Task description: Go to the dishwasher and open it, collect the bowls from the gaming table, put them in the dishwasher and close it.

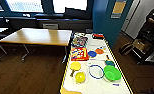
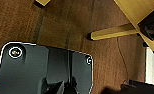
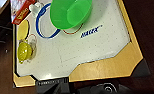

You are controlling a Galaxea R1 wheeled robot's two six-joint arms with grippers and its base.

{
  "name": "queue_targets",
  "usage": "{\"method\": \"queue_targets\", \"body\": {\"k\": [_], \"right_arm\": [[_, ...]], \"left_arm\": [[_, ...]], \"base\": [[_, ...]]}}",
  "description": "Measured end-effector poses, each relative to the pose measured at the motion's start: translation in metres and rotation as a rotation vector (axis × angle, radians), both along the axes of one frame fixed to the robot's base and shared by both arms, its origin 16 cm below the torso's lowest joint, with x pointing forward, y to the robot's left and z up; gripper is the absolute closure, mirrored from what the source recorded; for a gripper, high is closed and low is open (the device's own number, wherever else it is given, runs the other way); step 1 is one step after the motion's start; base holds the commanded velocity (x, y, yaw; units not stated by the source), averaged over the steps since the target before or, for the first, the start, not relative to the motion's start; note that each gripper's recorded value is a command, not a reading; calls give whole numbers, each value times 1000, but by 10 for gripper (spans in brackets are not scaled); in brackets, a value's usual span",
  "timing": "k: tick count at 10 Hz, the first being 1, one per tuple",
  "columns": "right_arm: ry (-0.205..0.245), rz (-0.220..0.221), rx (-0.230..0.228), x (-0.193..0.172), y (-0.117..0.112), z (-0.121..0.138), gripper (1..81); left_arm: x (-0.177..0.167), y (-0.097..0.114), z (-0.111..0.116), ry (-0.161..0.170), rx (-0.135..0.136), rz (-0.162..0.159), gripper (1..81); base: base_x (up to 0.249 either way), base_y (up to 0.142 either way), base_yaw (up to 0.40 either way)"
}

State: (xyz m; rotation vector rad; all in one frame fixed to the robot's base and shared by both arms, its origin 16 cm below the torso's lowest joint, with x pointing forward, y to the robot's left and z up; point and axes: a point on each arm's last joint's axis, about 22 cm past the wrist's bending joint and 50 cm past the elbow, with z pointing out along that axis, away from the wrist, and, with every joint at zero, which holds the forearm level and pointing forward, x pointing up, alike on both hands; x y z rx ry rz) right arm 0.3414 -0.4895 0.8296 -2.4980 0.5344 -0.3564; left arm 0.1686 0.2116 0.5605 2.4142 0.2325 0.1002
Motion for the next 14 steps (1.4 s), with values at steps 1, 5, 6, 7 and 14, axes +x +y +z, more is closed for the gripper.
{"method": "queue_targets", "body": {"k": [1,5,6,7,14], "right_arm": [[-14,-7,-6,15,-10,12,10],[3,-23,4,49,-16,11,10],[5,-9,19,57,-4,4,10],[7,-1,31,64,6,-2,10],[49,-73,12,100,2,-54,10]], "left_arm": [[-1,-2,-3,3,2,0,10],[-1,-4,-6,5,4,0,10],[-1,-3,-6,5,4,0,10],[-1,-3,-6,5,4,0,10],[-2,-9,-9,6,1,0,10]], "base": [[0,0,0],[0,0,0],[0,0,0],[0,0,0],[0,0,0]]}}
